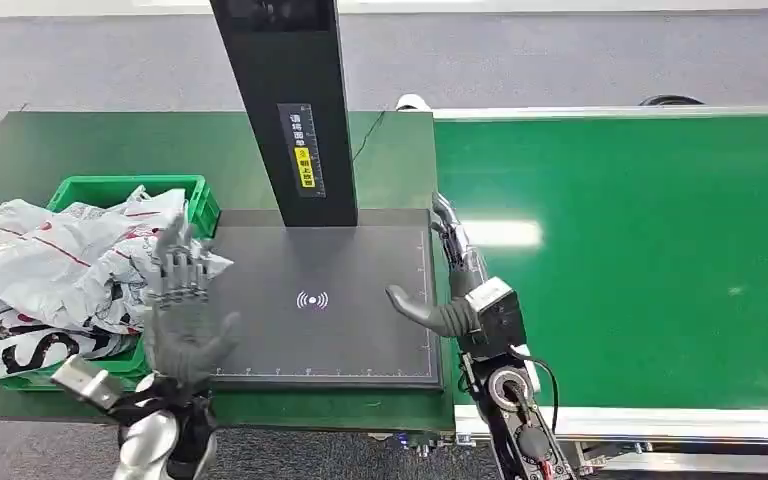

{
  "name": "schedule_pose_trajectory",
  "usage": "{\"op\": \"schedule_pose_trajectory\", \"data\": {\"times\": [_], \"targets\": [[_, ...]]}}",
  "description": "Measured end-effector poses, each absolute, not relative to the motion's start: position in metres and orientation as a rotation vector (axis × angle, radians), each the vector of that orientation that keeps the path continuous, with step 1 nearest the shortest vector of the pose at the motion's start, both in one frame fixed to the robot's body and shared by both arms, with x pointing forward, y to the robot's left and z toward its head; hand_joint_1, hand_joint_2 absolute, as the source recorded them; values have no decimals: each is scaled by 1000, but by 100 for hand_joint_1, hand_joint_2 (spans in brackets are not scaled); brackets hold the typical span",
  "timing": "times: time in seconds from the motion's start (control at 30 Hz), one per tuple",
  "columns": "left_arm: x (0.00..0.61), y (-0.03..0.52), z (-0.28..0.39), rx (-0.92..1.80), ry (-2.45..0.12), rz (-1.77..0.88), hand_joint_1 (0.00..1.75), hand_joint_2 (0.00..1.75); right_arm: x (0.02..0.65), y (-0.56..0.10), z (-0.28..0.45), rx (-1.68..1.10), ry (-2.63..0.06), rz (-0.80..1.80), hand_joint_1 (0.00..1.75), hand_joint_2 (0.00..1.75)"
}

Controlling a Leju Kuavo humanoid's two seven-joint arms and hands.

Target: Moved the parcel from conveyor to table for the left to box.

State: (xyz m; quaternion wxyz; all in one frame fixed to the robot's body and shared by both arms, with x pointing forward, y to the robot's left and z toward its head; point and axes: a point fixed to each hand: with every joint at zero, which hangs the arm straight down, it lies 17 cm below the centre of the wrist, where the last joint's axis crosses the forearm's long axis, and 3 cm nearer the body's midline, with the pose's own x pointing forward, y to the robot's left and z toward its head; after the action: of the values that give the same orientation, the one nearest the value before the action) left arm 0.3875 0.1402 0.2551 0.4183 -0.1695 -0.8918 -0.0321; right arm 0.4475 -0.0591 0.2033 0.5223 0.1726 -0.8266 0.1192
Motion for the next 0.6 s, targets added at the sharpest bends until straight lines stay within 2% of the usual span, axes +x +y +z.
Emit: {"op": "schedule_pose_trajectory", "data": {"times": [0.3, 0.6], "targets": [[397, 88, 184, -526, -1969, -171, 0, 175, 439, -60, 167, 451, -1859, 226, 0, 175], [399, 74, 159, -513, -1881, -195, 0, 175, 439, -67, 147, 385, -1799, 210, 0, 175]]}}
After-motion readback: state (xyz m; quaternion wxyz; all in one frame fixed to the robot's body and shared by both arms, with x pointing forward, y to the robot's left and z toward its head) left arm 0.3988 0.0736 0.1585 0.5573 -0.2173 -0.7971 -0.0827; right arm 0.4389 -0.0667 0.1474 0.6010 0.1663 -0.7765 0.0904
